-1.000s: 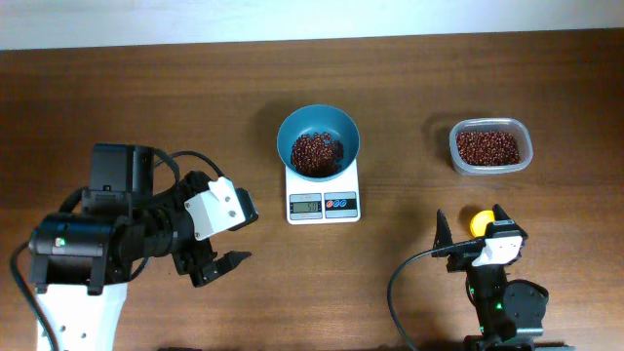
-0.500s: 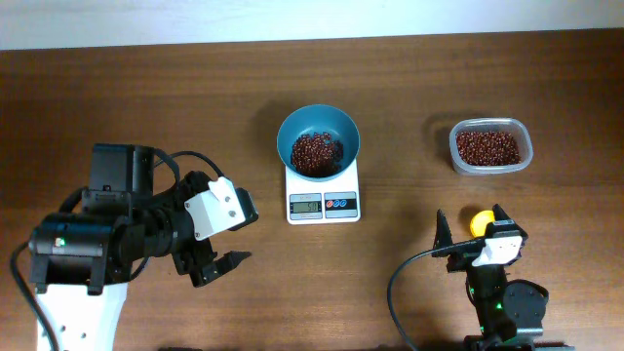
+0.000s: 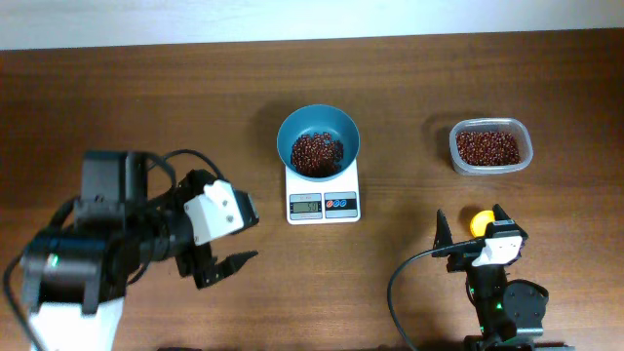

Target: Scoop item into bowl and weigh 50g on scale

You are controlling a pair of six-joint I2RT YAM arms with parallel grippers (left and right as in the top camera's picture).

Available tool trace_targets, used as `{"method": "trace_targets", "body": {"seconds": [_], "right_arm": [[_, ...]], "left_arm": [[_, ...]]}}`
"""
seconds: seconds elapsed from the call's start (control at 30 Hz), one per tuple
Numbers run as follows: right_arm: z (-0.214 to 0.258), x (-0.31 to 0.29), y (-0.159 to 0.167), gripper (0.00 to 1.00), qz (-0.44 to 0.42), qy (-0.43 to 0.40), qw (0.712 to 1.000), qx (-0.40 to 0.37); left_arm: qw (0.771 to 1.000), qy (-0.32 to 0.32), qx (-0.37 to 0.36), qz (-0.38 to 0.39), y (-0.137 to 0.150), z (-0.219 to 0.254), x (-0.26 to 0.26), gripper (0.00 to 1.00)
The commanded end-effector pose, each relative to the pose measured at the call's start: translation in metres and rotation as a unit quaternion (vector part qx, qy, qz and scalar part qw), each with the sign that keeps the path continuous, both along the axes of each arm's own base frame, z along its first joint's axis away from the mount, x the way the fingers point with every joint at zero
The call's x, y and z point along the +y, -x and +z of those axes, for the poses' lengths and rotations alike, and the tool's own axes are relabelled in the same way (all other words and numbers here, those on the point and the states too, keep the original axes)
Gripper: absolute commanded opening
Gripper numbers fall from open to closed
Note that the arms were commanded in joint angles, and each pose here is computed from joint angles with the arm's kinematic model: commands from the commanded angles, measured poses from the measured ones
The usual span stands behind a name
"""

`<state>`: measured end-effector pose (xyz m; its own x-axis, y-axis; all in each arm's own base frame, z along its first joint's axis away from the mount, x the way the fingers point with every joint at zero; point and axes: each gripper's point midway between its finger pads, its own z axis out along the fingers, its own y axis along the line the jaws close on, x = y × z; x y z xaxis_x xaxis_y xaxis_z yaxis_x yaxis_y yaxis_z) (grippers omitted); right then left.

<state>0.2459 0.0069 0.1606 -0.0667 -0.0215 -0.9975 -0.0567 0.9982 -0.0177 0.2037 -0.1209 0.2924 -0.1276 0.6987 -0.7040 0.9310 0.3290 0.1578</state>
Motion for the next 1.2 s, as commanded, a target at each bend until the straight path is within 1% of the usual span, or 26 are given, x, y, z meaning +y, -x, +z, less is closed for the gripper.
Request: {"method": "trace_targets", "body": {"seconds": [0.0,0.07,0.13,0.17,0.27,0.3,0.4,0.47,0.57,0.63,0.77,1.03,1.17], "right_arm": [[-0.003,0.0,0.0,0.99,-0.001,0.0,1.0,0.001],[-0.003,0.0,0.0,0.99,-0.001,0.0,1.0,0.001],[-0.003,0.0,0.0,0.99,-0.001,0.0,1.0,0.001],[-0.003,0.0,0.0,0.99,-0.001,0.0,1.0,0.001],[-0.003,0.0,0.0,0.99,-0.001,0.0,1.0,0.001],[-0.003,0.0,0.0,0.99,-0.001,0.0,1.0,0.001],[-0.003,0.0,0.0,0.99,-0.001,0.0,1.0,0.001],[-0.003,0.0,0.0,0.99,-0.001,0.0,1.0,0.001],[-0.003,0.0,0.0,0.99,-0.001,0.0,1.0,0.001],[-0.003,0.0,0.0,0.99,-0.001,0.0,1.0,0.001],[-0.003,0.0,0.0,0.99,-0.001,0.0,1.0,0.001],[-0.003,0.0,0.0,0.99,-0.001,0.0,1.0,0.001],[-0.003,0.0,0.0,0.99,-0.001,0.0,1.0,0.001]], "left_arm": [[0.998,0.025,-0.059,0.013,0.024,0.027,0.0,0.99],[0.994,0.047,-0.065,0.076,0.025,0.033,0.006,0.99],[0.983,0.087,-0.064,0.148,0.023,0.034,0.013,0.99],[0.979,0.102,-0.063,0.166,0.022,0.033,0.015,0.99],[0.968,0.127,-0.087,0.2,0.016,0.021,0.022,0.99],[0.963,0.134,-0.116,0.204,0.011,0.013,0.025,0.99],[0.947,0.168,-0.15,0.229,0.004,0.009,0.03,0.99],[0.93,0.197,-0.152,0.271,0.0,0.007,0.037,0.99],[0.891,0.245,-0.143,0.354,-0.008,-0.004,0.055,0.99],[0.876,0.253,-0.159,0.379,-0.011,-0.014,0.064,0.99],[0.862,0.253,-0.192,0.396,-0.013,-0.035,0.073,0.99],[0.853,0.264,-0.222,0.392,-0.013,-0.073,0.075,0.99],[0.845,0.262,-0.233,0.404,-0.023,-0.091,0.081,0.99]]}}
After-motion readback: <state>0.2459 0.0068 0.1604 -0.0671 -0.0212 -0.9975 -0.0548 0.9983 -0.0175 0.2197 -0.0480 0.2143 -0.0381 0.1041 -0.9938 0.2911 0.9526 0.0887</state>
